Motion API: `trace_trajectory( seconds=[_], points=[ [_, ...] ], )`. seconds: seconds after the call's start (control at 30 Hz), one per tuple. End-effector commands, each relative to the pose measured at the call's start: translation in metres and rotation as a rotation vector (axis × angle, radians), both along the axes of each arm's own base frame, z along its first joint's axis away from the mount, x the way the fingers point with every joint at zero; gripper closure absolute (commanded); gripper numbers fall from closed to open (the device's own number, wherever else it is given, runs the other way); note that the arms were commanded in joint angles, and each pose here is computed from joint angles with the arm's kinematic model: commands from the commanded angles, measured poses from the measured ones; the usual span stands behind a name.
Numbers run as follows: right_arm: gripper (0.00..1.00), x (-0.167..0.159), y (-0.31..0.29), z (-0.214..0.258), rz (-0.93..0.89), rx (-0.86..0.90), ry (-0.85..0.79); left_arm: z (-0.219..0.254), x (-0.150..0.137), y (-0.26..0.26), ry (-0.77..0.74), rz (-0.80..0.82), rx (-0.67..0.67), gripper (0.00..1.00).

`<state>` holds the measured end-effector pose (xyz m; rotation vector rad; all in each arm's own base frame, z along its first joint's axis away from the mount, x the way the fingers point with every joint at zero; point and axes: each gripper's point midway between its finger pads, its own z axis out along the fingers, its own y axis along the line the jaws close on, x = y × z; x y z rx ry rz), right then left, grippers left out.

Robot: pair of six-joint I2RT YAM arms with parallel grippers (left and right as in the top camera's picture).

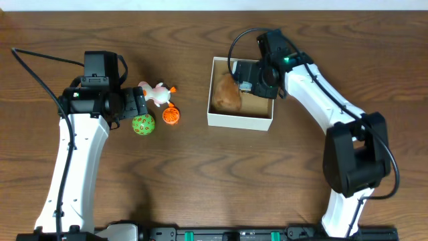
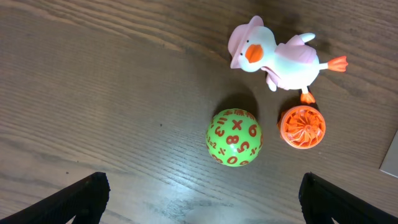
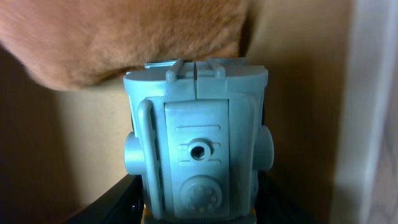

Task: Pack container
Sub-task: 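Place the yellow truck in the box beside the plush, withdraw right, then reach the left gripper to the pink duck toy and grasp it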

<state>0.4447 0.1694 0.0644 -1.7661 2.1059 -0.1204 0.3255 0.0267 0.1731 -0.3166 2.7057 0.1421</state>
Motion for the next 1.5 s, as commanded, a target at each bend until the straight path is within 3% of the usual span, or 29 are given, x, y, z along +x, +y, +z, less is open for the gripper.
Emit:
trace_trajectory(
  seconds=[0.0,0.1,0.13,0.17,0.4,0.57,0.7,0.87,1.03,1.23,1.47],
  points=[
    [0.73,0.005,-0.007,-0.008,0.046,-0.035,-0.009,0.006,0.003,0.002,-0.013,0.0,0.007,0.02],
    [0.58,0.01,-0.008,-0.002,0.029,-0.052,-0.039,0.006,0.003,0.002,-0.013,0.0,0.007,0.02],
    [0.34,0.015,-0.007,0.005,-0.009,-0.046,-0.07,0.006,0.003,0.002,-0.013,0.0,0.007,0.02],
    [0.01,0.02,-0.005,0.015,-0.049,-0.028,-0.101,0.006,0.003,0.002,-0.013,0.0,0.007,0.02],
    [0.01,0.03,0.011,0.126,-0.275,0.237,-0.31,0.006,0.003,0.002,-0.013,0.0,0.007,0.02],
    [0.01,0.008,-0.012,0.207,-0.525,0.462,-0.372,0.006,0.003,0.002,-0.013,0.0,0.007,0.02],
    [0.01,-0.015,-0.061,0.238,-0.833,0.624,-0.322,0.006,0.003,0.002,-0.013,0.0,0.007,0.02],
    [0.01,-0.05,-0.128,0.217,-1.247,0.729,-0.097,0.006,0.005,0.0,-0.021,0.019,-0.016,0.02],
    [0.01,-0.082,-0.182,0.176,-1.622,0.714,0.099,0.005,0.014,-0.003,-0.058,0.01,-0.031,0.02],
    [0.01,-0.096,-0.205,0.147,-1.74,0.666,0.163,-0.013,0.03,-0.006,-0.039,-0.064,-0.016,0.02],
    [0.01,-0.1,-0.204,0.129,-1.759,0.647,0.191,-0.071,0.055,-0.015,0.131,-0.166,-0.043,0.09]
  ],
)
